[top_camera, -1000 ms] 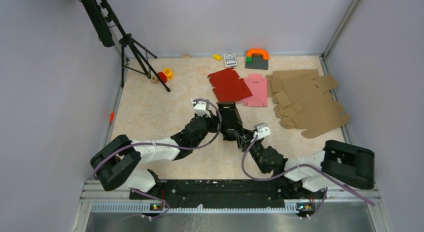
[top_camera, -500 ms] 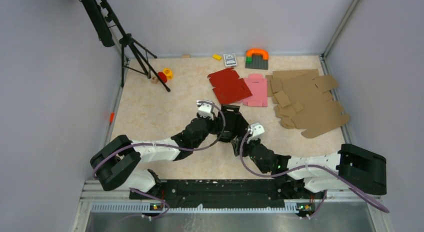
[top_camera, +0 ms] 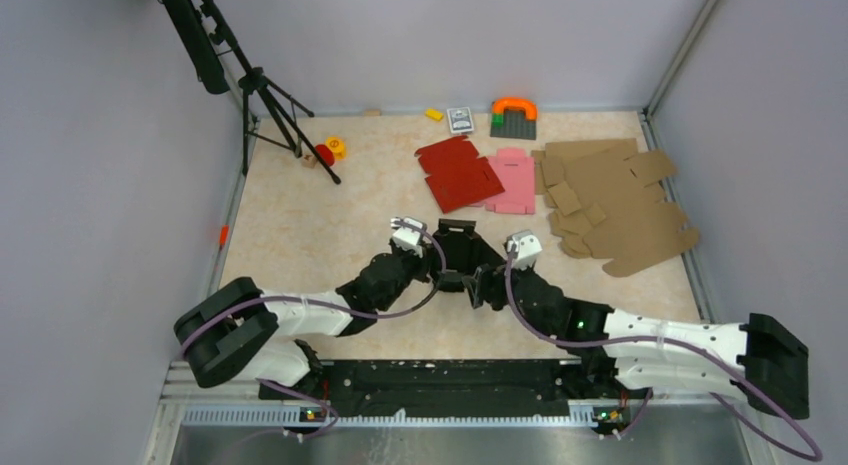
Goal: Fold the paper box
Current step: Fold the paper box at the center of the board.
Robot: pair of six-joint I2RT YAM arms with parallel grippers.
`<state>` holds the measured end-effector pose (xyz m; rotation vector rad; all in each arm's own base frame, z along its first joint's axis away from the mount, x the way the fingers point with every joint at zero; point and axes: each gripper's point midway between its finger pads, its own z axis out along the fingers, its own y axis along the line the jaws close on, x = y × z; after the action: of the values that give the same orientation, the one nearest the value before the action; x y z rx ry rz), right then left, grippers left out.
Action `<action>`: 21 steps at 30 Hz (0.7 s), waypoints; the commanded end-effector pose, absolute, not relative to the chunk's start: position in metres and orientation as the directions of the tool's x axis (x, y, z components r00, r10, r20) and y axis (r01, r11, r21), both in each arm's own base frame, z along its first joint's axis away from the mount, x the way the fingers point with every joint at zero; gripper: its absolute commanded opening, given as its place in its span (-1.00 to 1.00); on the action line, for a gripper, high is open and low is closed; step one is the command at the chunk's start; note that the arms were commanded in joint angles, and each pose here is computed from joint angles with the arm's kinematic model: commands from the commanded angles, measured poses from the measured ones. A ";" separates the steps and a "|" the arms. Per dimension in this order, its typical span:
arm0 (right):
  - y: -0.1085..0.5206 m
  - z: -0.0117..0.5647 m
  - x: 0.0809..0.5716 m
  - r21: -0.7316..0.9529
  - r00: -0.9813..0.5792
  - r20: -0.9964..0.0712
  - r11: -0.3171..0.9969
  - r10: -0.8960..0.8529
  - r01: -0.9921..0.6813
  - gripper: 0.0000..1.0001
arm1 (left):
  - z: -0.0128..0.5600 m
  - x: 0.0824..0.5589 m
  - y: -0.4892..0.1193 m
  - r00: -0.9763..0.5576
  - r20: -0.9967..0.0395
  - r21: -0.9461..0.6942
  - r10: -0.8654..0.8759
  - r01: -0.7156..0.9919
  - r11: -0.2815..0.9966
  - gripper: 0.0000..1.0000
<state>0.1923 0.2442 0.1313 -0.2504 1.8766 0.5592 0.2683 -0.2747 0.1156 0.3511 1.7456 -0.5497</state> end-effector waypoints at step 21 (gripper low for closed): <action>0.215 0.225 0.234 0.161 -0.518 -0.828 0.794 -0.215 -0.586 0.67 | 0.137 0.259 -0.280 -0.106 -0.993 -0.109 -0.060 0.558 0.823 -1.00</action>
<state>0.2402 0.2183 0.2258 -0.4397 2.0891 0.5134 0.2580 -0.2784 0.1258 0.4152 1.6578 -0.5379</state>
